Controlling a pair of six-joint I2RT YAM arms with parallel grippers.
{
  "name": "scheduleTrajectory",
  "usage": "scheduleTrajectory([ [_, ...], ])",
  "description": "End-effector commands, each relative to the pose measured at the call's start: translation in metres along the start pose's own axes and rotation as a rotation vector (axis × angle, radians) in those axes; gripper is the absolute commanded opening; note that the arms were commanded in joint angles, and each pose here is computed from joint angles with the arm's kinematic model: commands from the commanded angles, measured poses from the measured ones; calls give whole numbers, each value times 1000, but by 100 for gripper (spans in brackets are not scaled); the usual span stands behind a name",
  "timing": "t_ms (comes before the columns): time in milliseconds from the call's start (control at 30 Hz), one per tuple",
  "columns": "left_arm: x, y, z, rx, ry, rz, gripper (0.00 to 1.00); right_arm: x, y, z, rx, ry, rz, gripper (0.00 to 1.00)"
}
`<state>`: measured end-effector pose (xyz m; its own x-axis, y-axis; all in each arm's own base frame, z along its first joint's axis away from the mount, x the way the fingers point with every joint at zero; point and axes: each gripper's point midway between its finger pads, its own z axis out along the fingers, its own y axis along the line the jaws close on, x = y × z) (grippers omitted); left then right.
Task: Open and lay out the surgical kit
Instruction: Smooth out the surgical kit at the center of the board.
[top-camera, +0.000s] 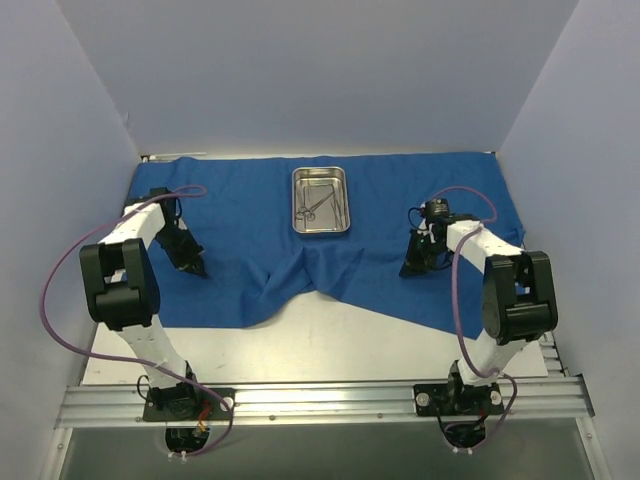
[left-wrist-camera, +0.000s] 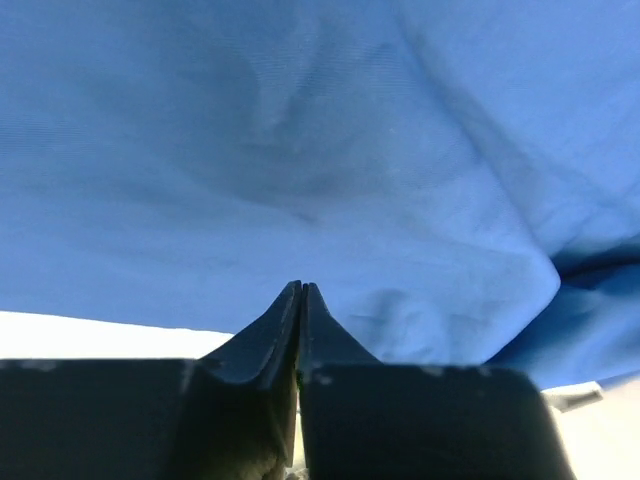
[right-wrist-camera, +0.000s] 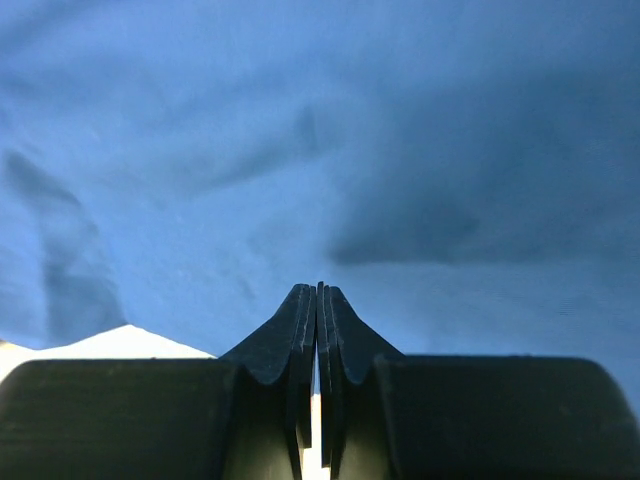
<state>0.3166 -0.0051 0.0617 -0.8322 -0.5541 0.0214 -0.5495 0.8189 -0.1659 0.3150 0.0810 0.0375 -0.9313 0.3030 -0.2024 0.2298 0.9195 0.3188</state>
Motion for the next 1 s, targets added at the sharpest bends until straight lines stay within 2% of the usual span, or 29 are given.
scheduleTrajectory([
  [0, 17, -6, 24, 72, 122, -46, 4, 18, 1, 14, -5, 37, 35, 0],
  [100, 31, -1, 40, 66, 191, -76, 3, 38, -19, 23, 82, 77, 87, 0],
  [233, 47, 29, 46, -98, 260, -104, 3, 46, -49, 20, 246, 78, 115, 0],
  [400, 63, 70, 43, -246, 269, -138, 2, 55, -80, 0, 401, 84, 151, 0],
  [633, 83, 107, 23, -273, 293, -232, 2, 83, -114, -38, 536, 106, 232, 0],
  [733, 72, 113, -2, -284, 214, -234, 2, 82, -109, -56, 520, 77, 243, 0],
  [800, 61, 106, -23, -240, 130, -196, 2, 64, -92, -72, 439, 17, 219, 0],
  [900, 42, 73, -61, -94, -37, -102, 3, 20, -53, -100, 272, -122, 165, 0],
  [967, 22, 40, -83, 7, -178, -13, 5, -11, -51, -107, 280, -219, 141, 0],
])
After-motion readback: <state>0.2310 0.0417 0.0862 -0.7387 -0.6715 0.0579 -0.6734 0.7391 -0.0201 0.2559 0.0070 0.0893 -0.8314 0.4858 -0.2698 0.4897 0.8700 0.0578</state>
